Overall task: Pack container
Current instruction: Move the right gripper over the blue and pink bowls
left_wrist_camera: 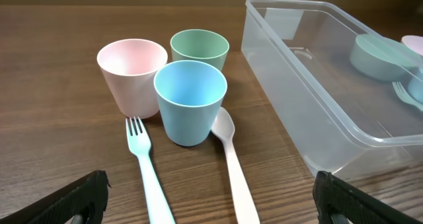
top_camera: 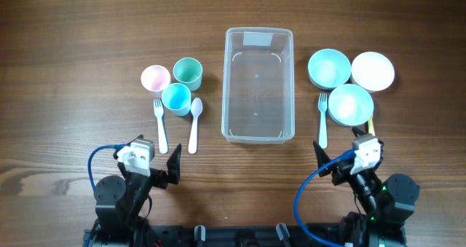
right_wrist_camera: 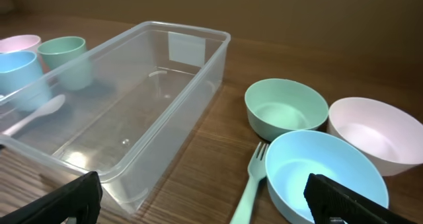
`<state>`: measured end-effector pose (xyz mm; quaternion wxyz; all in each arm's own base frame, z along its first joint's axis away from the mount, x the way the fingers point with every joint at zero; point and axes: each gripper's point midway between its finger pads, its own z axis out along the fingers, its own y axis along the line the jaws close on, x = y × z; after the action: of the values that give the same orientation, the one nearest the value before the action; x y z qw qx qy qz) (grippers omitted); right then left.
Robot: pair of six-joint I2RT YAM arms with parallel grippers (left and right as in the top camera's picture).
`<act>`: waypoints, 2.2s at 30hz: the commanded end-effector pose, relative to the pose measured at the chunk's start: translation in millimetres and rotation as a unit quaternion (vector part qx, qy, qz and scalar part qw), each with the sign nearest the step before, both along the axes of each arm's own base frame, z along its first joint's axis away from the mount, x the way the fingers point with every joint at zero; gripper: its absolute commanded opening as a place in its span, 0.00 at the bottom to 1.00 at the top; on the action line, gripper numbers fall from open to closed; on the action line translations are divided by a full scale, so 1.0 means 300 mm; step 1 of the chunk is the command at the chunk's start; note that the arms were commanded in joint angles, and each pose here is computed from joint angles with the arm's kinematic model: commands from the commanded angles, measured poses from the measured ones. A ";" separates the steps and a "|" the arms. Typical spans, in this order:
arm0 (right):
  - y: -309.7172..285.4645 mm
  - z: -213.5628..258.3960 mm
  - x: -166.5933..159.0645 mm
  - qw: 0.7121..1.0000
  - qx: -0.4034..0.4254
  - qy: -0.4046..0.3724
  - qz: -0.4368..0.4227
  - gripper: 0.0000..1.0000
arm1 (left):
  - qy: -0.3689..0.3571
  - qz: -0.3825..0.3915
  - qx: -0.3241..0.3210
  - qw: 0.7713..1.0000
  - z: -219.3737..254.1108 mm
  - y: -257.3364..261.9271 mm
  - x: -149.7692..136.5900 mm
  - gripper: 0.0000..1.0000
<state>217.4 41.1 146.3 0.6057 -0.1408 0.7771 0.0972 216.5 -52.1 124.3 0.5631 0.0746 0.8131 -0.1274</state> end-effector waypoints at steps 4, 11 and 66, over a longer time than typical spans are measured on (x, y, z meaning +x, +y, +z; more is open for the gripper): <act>0.073 0.071 -0.021 0.994 0.100 0.000 0.047 1.00 | 0.028 0.004 -0.137 0.990 0.046 -0.047 -0.012 1.00; 0.042 0.387 0.050 0.994 0.104 0.013 0.029 1.00 | 0.010 0.052 -0.148 0.988 0.467 0.003 0.010 1.00; -0.489 -0.401 0.344 0.721 0.040 0.584 -0.371 0.04 | 0.255 0.163 -0.028 0.953 0.389 0.176 0.356 1.00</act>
<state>318.4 -101.6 21.4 0.0124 0.2669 0.9632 -0.0305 320.1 -3.1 233.6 0.3430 -0.1138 0.9290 -0.0794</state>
